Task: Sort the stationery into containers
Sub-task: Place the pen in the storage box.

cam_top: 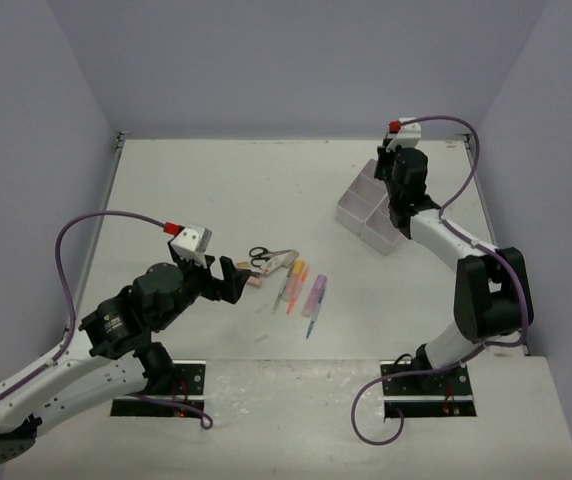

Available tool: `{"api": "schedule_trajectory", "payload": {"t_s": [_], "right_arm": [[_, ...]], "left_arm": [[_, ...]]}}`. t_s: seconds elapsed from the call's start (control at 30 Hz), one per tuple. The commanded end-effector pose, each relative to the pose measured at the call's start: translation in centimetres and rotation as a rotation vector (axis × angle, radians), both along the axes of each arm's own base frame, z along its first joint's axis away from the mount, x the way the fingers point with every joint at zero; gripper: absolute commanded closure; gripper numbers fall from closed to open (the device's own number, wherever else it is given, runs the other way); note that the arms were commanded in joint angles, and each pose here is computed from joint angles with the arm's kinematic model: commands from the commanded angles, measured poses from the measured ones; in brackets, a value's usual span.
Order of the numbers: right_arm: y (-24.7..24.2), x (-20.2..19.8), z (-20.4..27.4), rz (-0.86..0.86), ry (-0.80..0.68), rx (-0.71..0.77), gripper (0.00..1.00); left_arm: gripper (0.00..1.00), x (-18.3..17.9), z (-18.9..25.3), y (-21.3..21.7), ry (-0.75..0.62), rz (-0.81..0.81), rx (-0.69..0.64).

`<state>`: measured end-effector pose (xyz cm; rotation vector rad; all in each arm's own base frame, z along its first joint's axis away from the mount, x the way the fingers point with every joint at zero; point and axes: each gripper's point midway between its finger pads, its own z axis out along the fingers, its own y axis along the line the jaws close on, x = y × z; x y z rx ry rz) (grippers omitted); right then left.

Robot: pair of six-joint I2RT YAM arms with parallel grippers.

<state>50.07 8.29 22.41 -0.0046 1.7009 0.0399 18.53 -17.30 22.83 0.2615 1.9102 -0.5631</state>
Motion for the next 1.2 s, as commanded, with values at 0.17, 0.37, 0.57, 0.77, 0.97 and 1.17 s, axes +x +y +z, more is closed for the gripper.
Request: {"api": "schedule_trajectory", "payload": {"t_s": [0.17, 0.37, 0.57, 0.77, 0.97, 1.17], "right_arm": [[-1.4, 2.0, 0.2, -0.041, -0.064, -0.029, 0.98], [-1.3, 0.9, -0.8, -0.031, -0.054, -0.003, 0.68], [-1.5, -0.5, -0.2, -0.031, -0.081, 0.03, 0.47], [-0.4, -3.7, 4.2, 0.02, -0.116, 0.165, 0.38], [3.0, -9.3, 8.8, 0.094, -0.039, 0.281, 0.02], [7.3, -15.0, 5.6, 0.096, 0.214, 0.214, 0.01]], "left_arm": [[0.0, -0.2, 0.6, -1.3, -0.013, -0.055, -0.035], [0.0, -0.1, 0.6, -1.5, -0.012, -0.049, -0.051], [0.0, 0.2, 0.7, -1.1, -0.017, -0.028, -0.045], [0.0, 0.8, 0.7, 0.3, 0.002, 0.078, -0.055], [0.0, 2.4, 0.9, 3.1, 0.021, 0.292, -0.022], [0.0, 3.2, -0.6, 1.5, 0.09, 0.299, 0.029]]}}
